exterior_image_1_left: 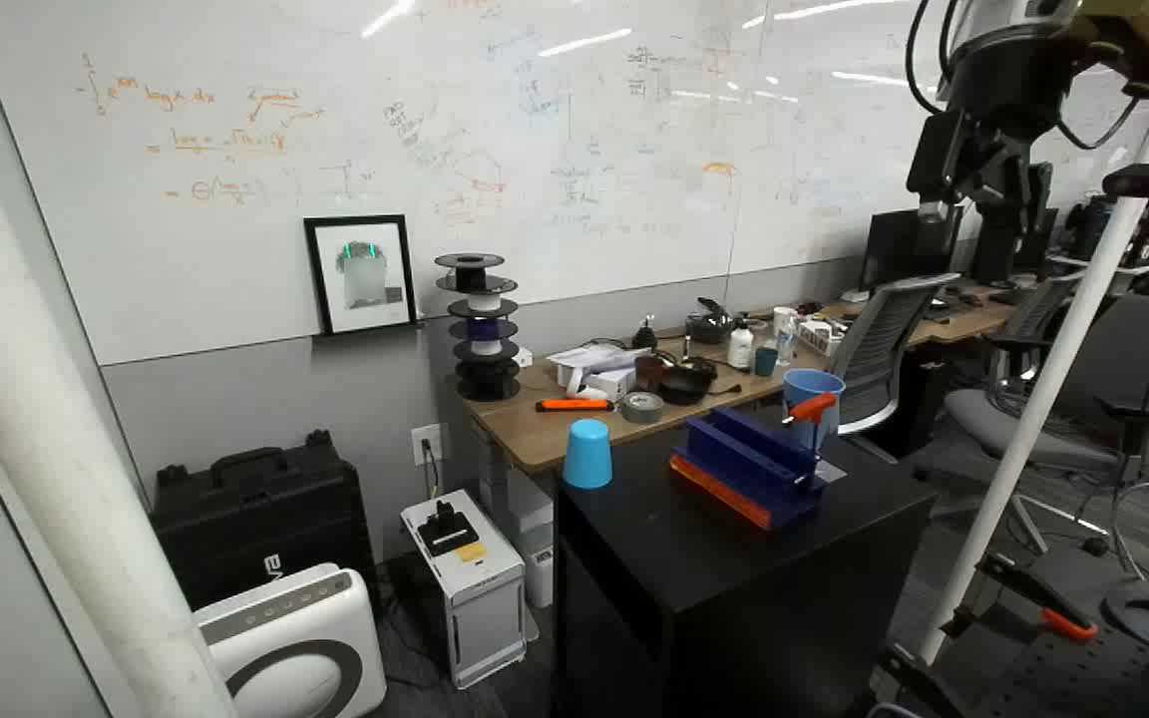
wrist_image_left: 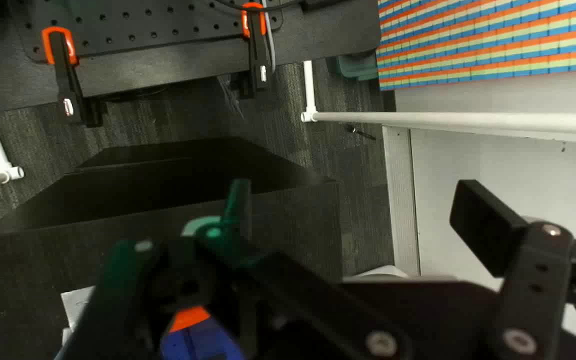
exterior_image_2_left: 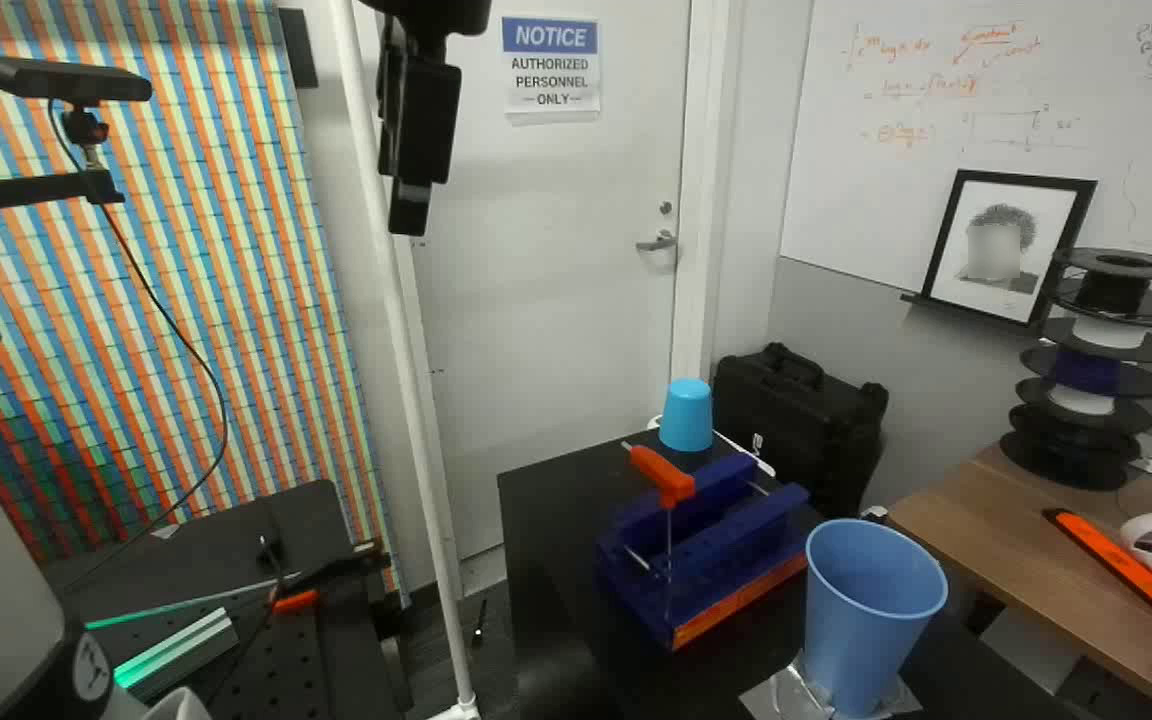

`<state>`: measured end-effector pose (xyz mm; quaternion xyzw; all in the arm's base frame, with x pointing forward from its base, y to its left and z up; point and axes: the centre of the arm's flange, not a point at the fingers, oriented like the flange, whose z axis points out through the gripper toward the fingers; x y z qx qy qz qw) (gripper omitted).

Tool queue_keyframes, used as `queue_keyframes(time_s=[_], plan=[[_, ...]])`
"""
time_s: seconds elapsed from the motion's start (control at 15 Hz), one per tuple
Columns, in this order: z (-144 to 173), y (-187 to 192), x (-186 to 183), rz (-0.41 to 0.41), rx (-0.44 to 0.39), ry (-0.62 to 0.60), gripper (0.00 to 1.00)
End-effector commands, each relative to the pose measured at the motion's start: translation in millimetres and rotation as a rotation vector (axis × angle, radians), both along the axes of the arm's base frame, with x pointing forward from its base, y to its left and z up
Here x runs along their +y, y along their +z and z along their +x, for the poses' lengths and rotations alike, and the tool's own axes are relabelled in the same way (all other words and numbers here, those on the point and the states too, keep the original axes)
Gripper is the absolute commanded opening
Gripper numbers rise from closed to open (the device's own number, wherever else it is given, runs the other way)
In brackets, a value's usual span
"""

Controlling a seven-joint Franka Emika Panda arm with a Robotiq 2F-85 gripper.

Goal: Pick up the orange object tool and put it in the cup

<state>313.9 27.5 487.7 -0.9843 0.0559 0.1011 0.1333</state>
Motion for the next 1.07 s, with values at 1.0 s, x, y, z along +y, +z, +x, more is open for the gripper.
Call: queue_keyframes(time_s=[1.0], plan=[[135,-31,26,-0.226,0.142,0.510,1.00]])
